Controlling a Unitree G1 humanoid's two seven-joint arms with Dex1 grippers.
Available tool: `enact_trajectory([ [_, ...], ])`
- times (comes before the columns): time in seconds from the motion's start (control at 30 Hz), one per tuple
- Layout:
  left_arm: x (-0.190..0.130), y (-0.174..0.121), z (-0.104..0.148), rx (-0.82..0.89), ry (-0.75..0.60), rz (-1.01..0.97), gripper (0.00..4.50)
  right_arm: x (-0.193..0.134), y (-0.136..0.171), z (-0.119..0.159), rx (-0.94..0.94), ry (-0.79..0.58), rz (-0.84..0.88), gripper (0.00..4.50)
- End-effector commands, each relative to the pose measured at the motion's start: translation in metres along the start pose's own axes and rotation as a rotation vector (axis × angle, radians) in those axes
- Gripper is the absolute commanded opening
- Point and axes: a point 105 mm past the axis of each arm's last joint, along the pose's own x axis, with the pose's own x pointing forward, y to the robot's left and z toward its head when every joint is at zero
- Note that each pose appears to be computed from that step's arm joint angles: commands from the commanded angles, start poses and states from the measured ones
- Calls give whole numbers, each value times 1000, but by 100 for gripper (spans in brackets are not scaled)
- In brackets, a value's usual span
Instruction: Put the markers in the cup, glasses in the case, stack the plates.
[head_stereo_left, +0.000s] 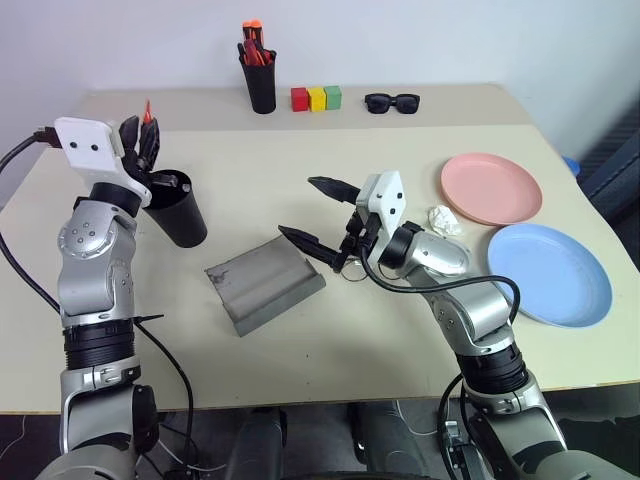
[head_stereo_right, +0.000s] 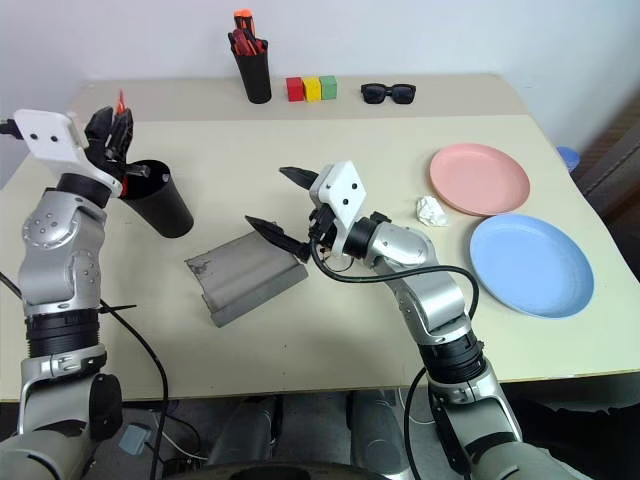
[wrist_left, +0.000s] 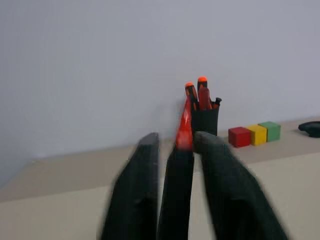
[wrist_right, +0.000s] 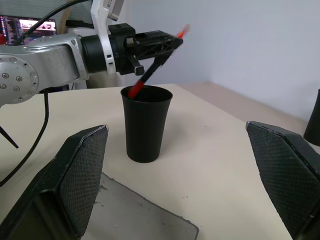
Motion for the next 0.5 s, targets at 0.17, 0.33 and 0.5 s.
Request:
enact_trajectory([
  [0.17,1,-4,29,11,-96,-12,280,-1,1,9,-24,-29,10,450],
  [0.33,-11,-59,49,-101,-76,-391,308,-19,-7,5,-52,27,9,450],
  [0.5,-75,-117,22,-110,280,-910,443,-53,-12,-10,-76,181,68,450],
])
